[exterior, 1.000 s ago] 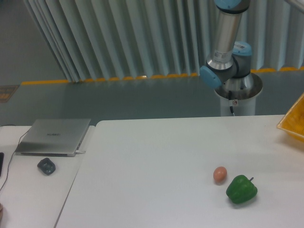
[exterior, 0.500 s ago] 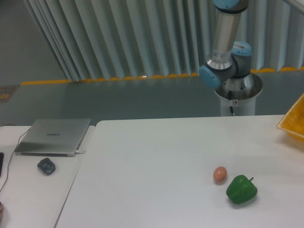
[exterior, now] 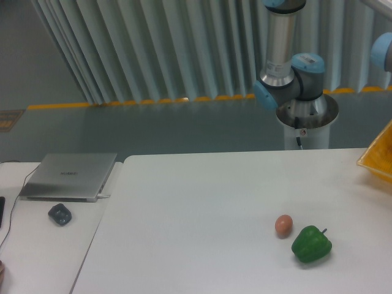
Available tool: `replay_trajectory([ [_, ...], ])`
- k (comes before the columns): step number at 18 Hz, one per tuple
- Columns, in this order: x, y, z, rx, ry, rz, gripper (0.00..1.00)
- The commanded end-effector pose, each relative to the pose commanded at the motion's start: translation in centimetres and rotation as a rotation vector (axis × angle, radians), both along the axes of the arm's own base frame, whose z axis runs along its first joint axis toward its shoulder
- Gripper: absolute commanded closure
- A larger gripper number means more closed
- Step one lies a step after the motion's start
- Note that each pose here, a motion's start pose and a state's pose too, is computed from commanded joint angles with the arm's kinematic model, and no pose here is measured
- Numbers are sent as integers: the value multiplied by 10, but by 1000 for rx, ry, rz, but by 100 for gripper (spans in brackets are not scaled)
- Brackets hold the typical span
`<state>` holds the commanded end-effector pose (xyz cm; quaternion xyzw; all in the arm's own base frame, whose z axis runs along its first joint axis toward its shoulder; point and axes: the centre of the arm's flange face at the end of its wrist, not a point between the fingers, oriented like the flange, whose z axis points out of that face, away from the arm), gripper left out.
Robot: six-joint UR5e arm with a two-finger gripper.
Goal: Place the yellow pepper in a basket
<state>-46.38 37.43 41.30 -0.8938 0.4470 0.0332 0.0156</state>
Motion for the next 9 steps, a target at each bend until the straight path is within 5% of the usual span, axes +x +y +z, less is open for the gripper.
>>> replay_trajectory([
  [9,3,6,-6,-21,-2,20,0],
])
